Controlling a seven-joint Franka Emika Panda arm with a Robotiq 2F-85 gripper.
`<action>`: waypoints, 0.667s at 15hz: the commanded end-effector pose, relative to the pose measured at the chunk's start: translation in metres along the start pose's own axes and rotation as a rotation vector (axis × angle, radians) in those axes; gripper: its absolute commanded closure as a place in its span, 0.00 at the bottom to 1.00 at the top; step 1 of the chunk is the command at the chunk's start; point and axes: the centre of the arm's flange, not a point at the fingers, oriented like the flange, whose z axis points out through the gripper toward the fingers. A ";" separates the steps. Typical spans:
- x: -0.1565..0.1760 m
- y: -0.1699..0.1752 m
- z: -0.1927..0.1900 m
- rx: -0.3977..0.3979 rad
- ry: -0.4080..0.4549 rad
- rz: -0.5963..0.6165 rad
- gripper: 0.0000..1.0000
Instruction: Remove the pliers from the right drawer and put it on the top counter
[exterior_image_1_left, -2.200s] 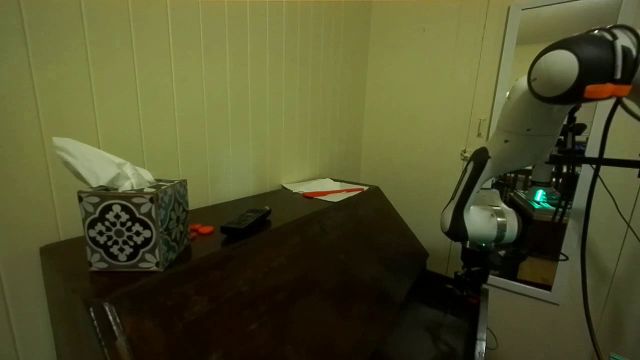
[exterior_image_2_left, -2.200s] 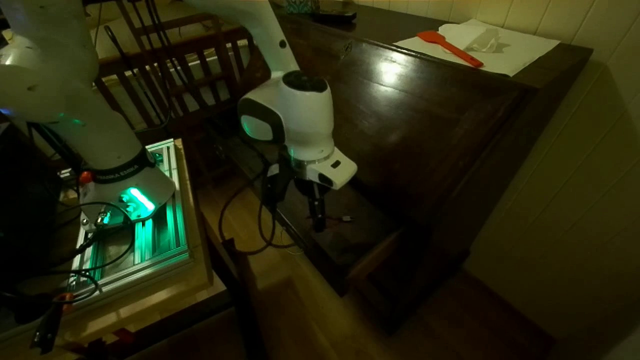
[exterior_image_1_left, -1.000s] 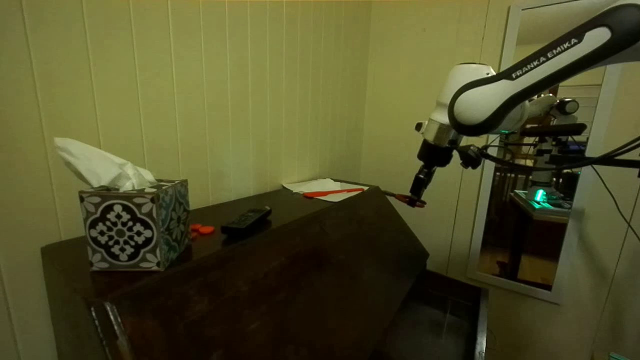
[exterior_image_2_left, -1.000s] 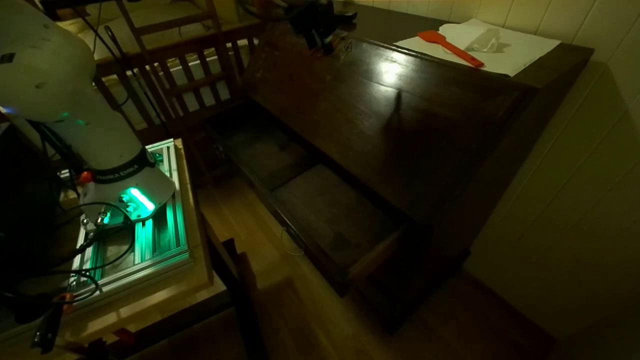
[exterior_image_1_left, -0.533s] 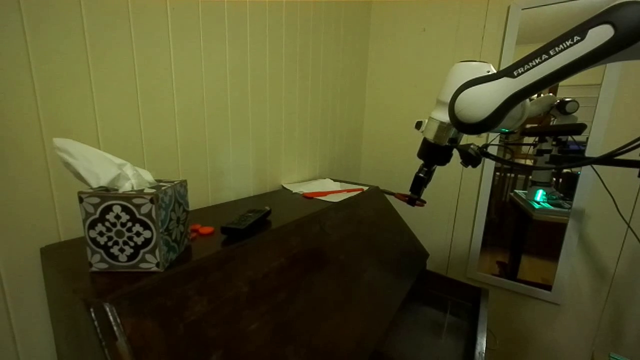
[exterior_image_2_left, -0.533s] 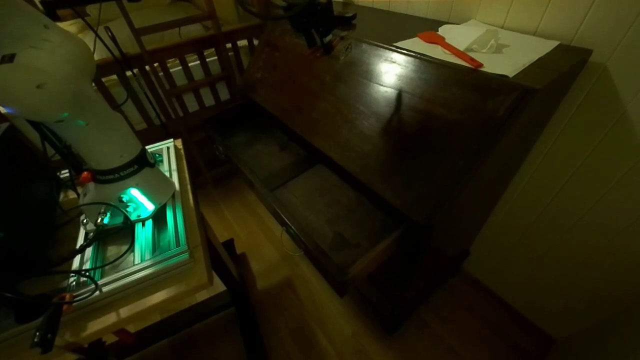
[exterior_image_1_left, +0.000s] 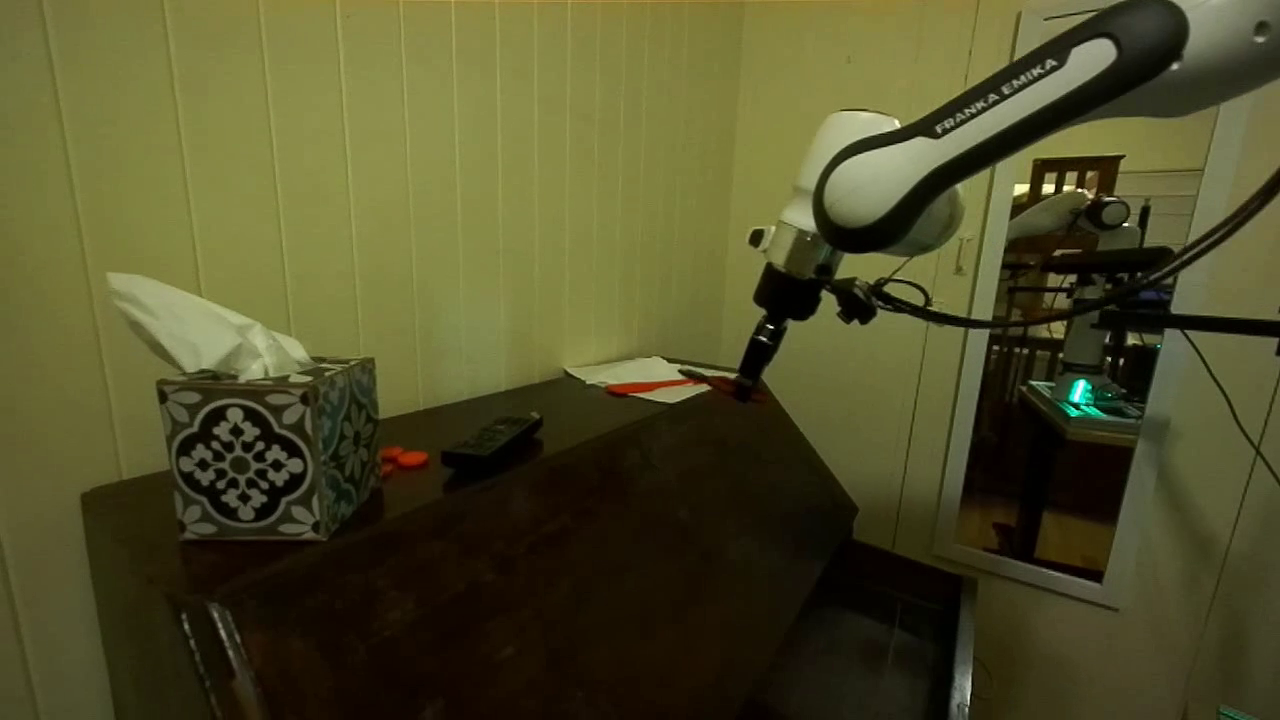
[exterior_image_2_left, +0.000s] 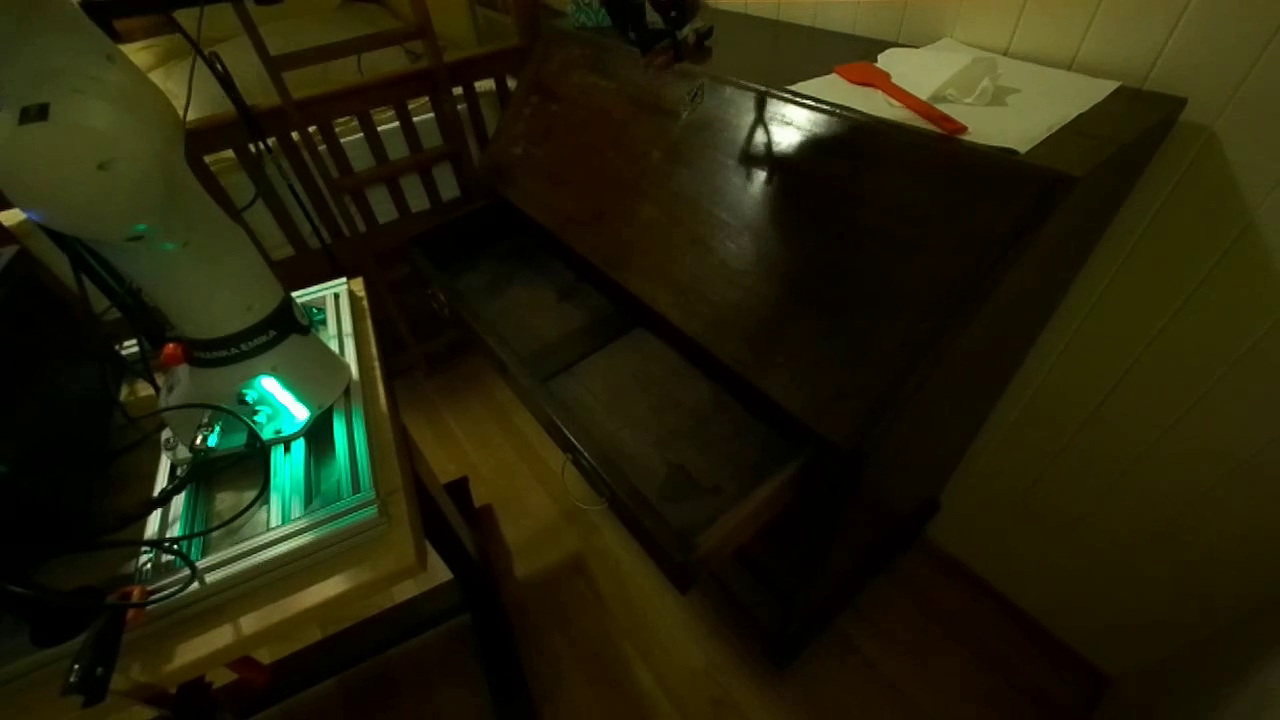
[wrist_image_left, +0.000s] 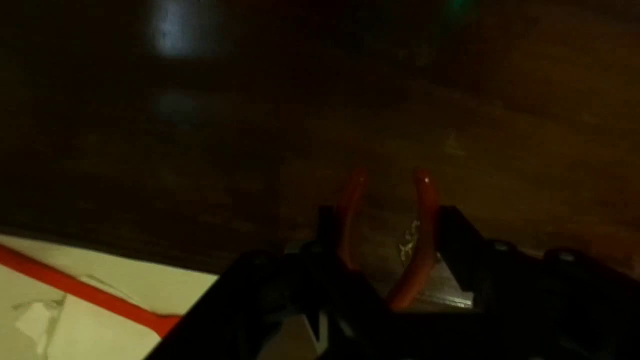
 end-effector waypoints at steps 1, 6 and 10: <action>0.086 0.026 0.008 0.014 0.024 -0.068 0.71; 0.135 0.066 0.034 -0.019 0.042 -0.116 0.71; 0.158 0.085 0.062 0.016 0.030 -0.150 0.71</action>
